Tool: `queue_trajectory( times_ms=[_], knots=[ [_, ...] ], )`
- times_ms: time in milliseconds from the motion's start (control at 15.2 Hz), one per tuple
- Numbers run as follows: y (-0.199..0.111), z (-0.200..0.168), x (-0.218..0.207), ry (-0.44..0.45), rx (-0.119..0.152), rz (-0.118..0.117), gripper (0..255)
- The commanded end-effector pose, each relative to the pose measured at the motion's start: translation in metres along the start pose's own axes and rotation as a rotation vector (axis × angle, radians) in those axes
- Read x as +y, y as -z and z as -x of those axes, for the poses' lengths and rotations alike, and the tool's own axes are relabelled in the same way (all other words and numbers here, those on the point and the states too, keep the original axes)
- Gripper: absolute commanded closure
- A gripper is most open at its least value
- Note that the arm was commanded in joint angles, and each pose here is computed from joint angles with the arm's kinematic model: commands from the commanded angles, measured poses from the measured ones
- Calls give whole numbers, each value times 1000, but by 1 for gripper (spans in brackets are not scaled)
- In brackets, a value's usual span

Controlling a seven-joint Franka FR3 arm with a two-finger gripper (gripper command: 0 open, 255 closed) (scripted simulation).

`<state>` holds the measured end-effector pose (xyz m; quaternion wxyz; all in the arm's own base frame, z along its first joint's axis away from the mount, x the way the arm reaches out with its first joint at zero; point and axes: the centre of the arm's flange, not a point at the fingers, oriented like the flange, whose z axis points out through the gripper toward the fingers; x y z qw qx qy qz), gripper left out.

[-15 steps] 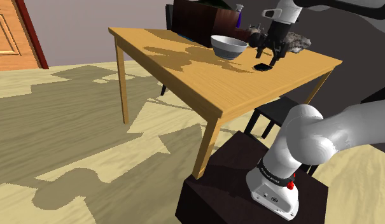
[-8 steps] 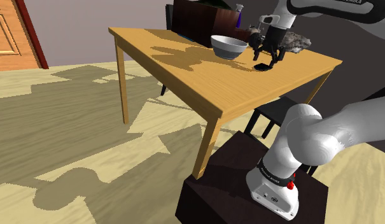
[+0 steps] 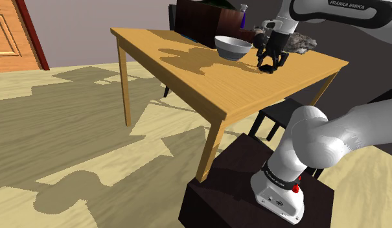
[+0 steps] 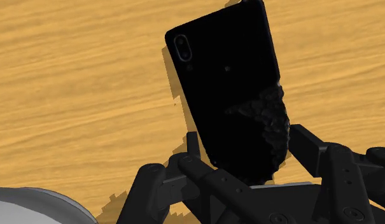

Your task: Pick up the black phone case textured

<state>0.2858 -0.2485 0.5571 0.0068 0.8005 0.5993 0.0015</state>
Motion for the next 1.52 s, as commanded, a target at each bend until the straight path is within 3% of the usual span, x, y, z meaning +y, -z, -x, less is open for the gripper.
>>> queue_trajectory(
  times_ms=[0,330,1452],
  knots=[
    [-1,0,0,-1,0,-2,255],
    [-1,1,0,-1,0,-1,255],
    [79,1,1,-1,0,-1,255]
  ],
)
